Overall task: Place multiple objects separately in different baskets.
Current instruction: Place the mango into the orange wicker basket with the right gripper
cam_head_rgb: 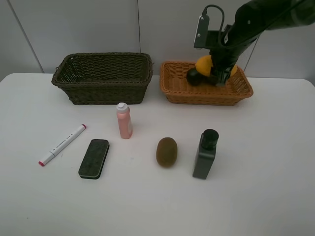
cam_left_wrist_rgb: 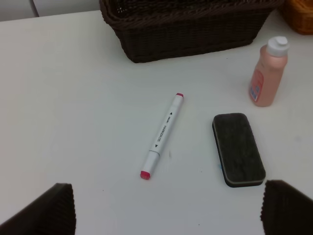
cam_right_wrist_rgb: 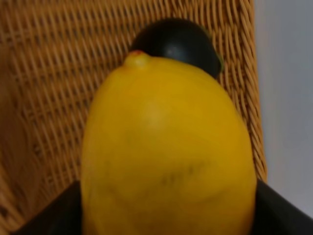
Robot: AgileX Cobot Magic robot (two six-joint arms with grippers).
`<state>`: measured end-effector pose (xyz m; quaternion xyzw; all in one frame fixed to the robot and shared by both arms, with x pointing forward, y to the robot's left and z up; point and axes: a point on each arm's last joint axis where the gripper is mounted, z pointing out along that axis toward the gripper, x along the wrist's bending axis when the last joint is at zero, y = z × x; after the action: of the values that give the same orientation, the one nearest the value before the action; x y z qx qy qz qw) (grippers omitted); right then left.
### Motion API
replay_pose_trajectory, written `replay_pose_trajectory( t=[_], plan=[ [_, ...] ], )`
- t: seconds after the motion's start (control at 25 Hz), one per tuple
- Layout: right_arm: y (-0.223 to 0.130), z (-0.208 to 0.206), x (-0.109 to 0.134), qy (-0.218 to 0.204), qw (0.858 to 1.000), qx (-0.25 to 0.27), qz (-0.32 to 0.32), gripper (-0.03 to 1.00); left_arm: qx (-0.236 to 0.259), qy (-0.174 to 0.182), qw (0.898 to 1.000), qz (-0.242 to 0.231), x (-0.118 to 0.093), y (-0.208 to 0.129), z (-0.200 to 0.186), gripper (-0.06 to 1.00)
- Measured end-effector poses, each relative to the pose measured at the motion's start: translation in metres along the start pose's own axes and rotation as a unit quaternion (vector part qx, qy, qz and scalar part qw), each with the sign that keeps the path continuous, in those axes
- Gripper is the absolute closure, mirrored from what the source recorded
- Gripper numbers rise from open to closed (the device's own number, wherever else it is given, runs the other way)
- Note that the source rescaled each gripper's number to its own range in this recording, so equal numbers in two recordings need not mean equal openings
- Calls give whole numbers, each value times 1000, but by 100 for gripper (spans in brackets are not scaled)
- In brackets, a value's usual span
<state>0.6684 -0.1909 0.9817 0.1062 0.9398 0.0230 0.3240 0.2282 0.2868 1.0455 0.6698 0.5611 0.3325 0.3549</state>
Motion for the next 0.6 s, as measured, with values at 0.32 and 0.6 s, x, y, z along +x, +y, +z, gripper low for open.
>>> replay_pose_trajectory(
  t=[0.32,0.6],
  plan=[
    [0,8,-3,-18,1000,-21,8,44,0,0,1000,0,0,0,0,-6],
    [-6,27,6,4,1000,-7,9,44,0,0,1000,0,0,0,0,-6]
  ],
)
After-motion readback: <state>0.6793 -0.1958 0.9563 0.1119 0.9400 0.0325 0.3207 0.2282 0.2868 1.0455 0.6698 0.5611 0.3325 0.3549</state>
